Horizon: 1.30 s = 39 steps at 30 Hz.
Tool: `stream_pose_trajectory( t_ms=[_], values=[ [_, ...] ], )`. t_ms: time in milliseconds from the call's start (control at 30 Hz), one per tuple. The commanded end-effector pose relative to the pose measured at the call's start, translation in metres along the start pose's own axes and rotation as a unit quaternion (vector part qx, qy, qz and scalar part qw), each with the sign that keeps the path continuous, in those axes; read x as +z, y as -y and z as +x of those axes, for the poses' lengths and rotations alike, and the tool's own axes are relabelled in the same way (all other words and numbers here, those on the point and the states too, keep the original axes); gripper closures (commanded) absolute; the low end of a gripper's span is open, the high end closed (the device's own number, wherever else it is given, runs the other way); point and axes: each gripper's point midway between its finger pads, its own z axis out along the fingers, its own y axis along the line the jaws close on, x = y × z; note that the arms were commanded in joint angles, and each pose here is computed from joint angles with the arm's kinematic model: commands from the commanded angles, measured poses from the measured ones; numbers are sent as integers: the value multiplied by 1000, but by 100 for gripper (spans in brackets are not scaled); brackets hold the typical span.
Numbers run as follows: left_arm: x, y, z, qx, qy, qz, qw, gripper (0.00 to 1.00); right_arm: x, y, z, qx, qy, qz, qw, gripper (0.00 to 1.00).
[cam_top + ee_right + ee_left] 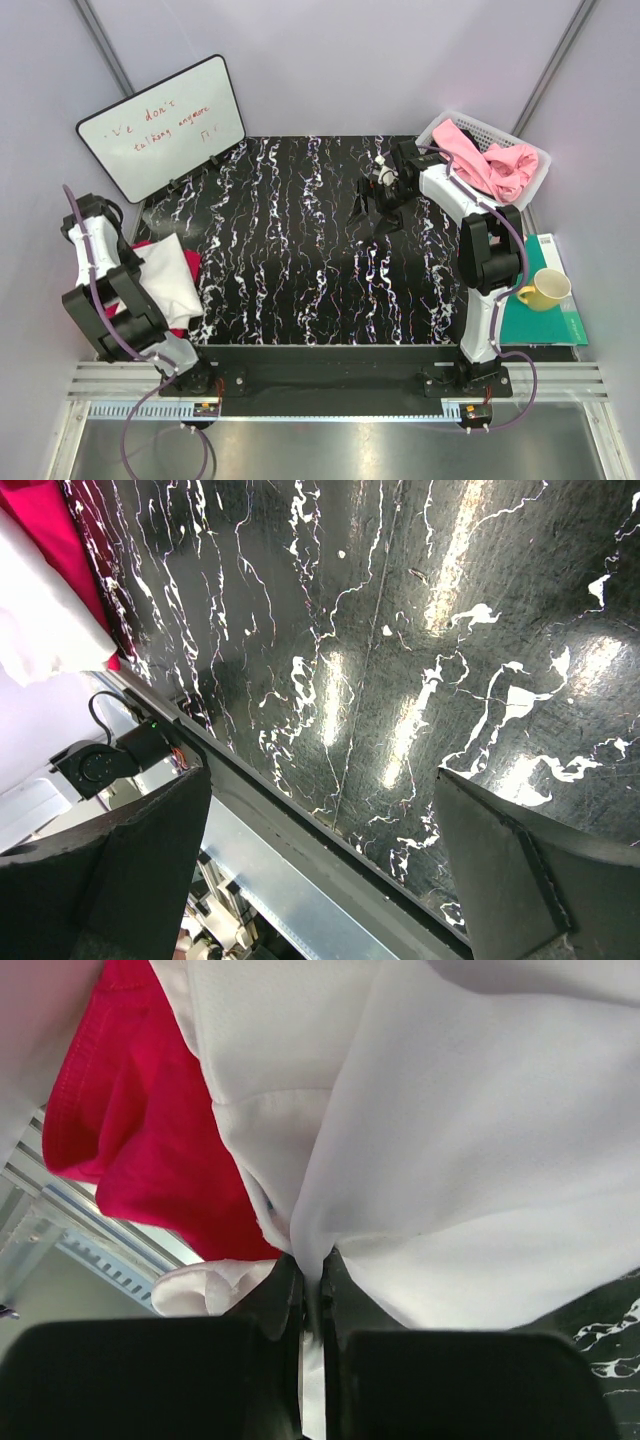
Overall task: Fold and stack the t-shirts
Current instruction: Put the neatly folded tshirt into the corner of the board with the left arm
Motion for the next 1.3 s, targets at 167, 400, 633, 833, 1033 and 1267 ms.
stream_pose_trajectory(
  t_ms=[167,400,633,833,1033,1267],
  values=[
    [-11,-10,-62,-39,67,-23,997,98,-11,-14,2,-21,3,-6,1000,0],
    [-19,-11,-68,-50,84,-19,995,2,-10,-10,5,-20,0,1,1000,0],
    [-87,23,-72,-45,225,130,964,1,-8,-7,7,-17,-4,5,1000,0],
    [-122,72,-30,4,255,279,926,10,-5,-6,9,-14,-9,6,1000,0],
    [-98,149,47,4,113,517,849,93,-2,-8,8,-17,-10,7,1000,0],
    [-94,177,86,-13,25,652,757,100,4,-6,14,-16,-21,6,1000,0]
  ],
)
